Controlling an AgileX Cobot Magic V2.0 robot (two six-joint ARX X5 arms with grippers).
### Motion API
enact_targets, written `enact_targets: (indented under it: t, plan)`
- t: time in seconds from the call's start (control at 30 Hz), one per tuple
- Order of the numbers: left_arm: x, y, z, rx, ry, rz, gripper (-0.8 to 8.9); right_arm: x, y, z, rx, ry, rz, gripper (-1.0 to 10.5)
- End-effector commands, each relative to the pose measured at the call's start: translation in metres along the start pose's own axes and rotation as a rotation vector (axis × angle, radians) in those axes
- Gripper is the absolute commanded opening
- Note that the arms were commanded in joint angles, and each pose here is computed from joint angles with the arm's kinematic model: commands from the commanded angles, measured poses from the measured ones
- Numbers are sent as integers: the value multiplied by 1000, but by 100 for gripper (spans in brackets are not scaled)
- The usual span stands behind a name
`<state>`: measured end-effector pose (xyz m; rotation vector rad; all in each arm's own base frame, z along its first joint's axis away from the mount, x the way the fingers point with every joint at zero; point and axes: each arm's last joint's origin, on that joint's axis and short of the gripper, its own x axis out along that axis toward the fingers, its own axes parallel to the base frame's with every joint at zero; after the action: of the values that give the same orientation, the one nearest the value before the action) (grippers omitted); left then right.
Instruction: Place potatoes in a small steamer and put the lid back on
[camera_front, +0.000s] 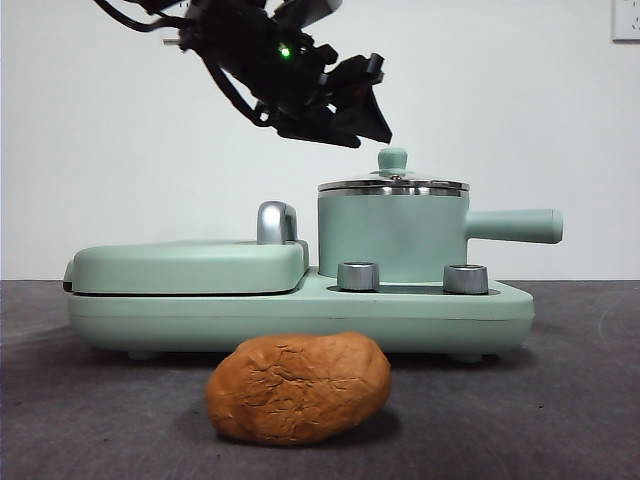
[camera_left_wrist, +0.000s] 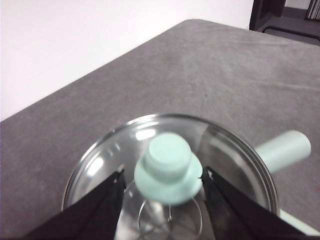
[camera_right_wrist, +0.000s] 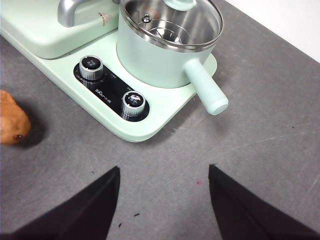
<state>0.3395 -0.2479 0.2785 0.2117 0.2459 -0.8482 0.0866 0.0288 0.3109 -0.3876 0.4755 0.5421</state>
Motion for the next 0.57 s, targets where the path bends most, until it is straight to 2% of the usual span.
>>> enact_targets:
  t: [0.03, 0.4, 0.57]
  plan:
    - [14, -4, 4, -14, -17, -16, 249, -3, -1, 4, 12, -19, -4, 281]
    - [37, -5, -2, -6, -41, -23, 249, -3, -1, 4, 15, -16, -11, 280]
    - [40, -4, -7, -10, -24, -23, 248, -3, -1, 4, 53, -17, -10, 280]
